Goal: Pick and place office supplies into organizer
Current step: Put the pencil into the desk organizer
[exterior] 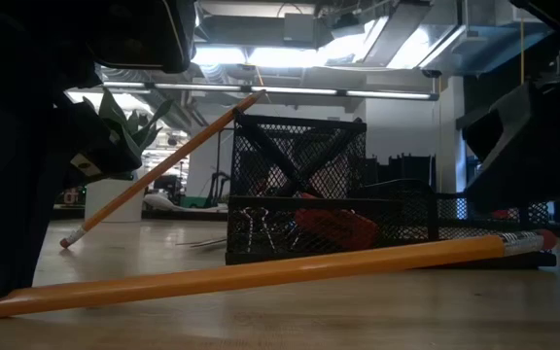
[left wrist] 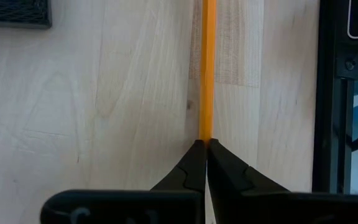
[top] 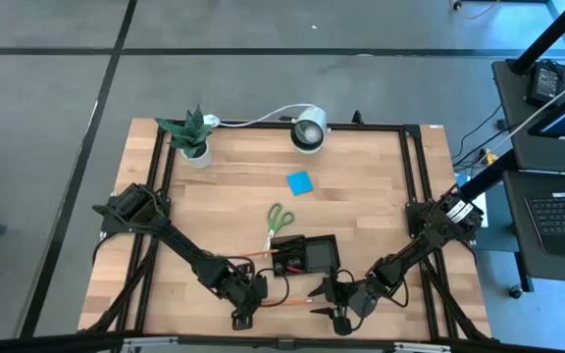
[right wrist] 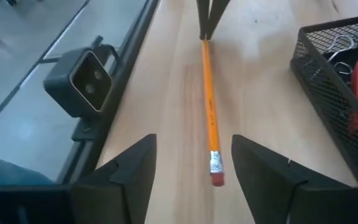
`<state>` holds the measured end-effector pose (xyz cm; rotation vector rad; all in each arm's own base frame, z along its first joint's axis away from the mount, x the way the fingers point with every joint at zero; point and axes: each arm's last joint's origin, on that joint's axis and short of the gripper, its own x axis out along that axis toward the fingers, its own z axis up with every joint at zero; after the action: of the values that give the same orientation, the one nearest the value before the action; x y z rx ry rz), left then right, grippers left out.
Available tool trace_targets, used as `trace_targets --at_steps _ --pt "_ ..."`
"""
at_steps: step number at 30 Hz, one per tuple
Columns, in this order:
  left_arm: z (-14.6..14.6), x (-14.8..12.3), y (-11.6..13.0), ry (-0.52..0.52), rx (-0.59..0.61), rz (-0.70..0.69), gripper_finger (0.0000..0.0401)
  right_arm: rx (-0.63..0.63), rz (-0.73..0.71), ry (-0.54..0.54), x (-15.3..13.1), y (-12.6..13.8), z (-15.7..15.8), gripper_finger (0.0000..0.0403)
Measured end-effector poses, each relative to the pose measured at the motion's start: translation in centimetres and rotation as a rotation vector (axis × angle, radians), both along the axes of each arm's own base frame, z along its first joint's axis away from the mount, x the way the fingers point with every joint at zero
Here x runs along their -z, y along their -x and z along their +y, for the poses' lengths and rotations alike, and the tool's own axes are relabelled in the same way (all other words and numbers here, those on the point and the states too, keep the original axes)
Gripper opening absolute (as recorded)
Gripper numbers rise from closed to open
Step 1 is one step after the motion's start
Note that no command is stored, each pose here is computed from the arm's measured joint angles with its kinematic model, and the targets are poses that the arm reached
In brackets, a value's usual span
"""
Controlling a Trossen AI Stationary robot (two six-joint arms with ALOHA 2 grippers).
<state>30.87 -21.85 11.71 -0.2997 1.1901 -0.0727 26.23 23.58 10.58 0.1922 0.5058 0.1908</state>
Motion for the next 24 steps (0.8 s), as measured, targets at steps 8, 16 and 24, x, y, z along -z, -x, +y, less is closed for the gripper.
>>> trace_targets --at_steps 8,16,24 --pt "0.0 0.0 0.0 0.001 0.001 0.001 0.0003 -0.008 0.007 0.030 0.2 0.1 -0.2 0.0210" --pt "0.0 0.0 0.0 0.001 0.001 0.001 0.0003 0.022 0.049 0.040 0.6 -0.2 -0.9 0.0201" --pt "0.0 0.0 0.0 0.002 0.001 0.001 0.0003 -0.009 0.077 0.023 0.7 -0.4 -1.1 0.0177"
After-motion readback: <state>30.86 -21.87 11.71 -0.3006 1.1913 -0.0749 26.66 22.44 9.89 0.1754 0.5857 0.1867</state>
